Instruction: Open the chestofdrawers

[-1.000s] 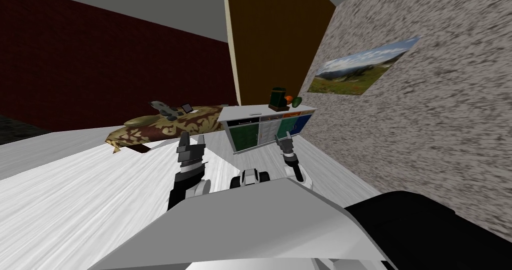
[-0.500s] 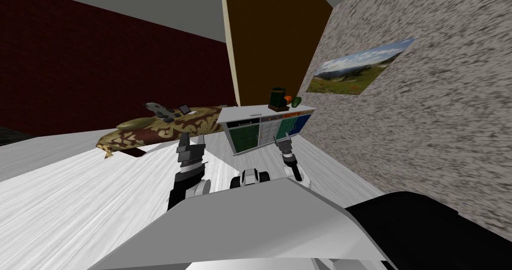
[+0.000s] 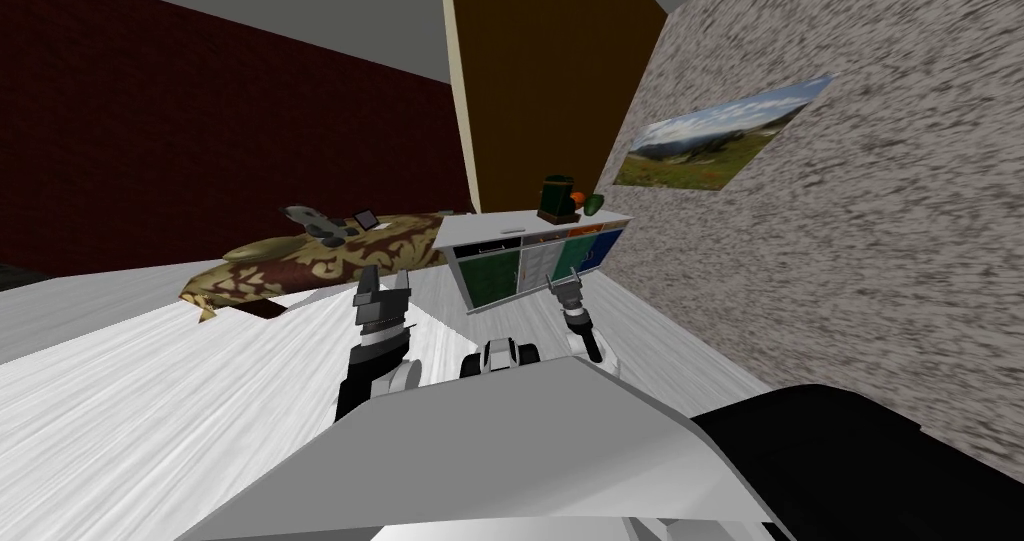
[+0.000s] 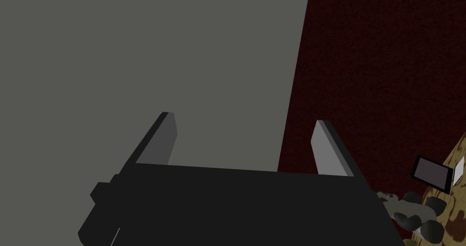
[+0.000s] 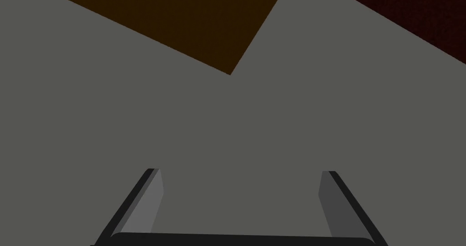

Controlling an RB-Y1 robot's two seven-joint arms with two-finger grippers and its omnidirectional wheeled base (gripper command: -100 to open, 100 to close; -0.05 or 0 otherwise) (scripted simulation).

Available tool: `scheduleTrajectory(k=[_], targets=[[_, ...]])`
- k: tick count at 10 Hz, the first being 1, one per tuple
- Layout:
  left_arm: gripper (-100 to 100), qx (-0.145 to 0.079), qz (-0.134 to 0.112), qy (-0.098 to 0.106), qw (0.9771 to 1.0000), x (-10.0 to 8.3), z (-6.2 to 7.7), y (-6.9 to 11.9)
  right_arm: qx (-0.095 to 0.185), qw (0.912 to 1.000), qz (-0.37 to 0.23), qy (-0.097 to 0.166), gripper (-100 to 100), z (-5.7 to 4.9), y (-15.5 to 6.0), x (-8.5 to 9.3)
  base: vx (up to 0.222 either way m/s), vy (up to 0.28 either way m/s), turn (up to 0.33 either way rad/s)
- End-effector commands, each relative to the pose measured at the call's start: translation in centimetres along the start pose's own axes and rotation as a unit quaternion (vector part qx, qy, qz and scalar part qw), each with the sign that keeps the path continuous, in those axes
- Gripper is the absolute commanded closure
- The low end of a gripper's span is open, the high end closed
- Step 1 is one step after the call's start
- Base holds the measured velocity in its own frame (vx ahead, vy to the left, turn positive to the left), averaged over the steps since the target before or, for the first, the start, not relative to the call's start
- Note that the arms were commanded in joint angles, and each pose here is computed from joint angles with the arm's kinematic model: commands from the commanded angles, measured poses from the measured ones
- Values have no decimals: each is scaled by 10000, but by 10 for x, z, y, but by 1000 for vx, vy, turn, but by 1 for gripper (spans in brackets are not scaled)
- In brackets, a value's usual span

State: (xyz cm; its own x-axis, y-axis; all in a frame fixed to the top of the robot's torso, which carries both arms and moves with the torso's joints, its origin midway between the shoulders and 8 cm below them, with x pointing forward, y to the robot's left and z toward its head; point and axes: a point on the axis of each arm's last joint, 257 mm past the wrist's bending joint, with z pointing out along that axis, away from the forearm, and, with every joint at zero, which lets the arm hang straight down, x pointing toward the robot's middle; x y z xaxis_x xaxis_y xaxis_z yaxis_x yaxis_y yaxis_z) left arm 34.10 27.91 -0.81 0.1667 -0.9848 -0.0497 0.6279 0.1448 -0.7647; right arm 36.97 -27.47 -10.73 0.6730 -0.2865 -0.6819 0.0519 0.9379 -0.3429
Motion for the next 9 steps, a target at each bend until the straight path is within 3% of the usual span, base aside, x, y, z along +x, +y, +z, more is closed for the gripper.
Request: scheduleTrajectory(k=[1, 9], targets=[[0, -1, 0, 0, 10000, 0, 0, 0, -69, 9992, -387, 38, -100, -5, 6, 10, 73, 52, -34], [0, 0, 0, 0, 10000, 0, 0, 0, -222, 9900, -1387, 95, -100, -14, 17, 29, 55, 33, -20]])
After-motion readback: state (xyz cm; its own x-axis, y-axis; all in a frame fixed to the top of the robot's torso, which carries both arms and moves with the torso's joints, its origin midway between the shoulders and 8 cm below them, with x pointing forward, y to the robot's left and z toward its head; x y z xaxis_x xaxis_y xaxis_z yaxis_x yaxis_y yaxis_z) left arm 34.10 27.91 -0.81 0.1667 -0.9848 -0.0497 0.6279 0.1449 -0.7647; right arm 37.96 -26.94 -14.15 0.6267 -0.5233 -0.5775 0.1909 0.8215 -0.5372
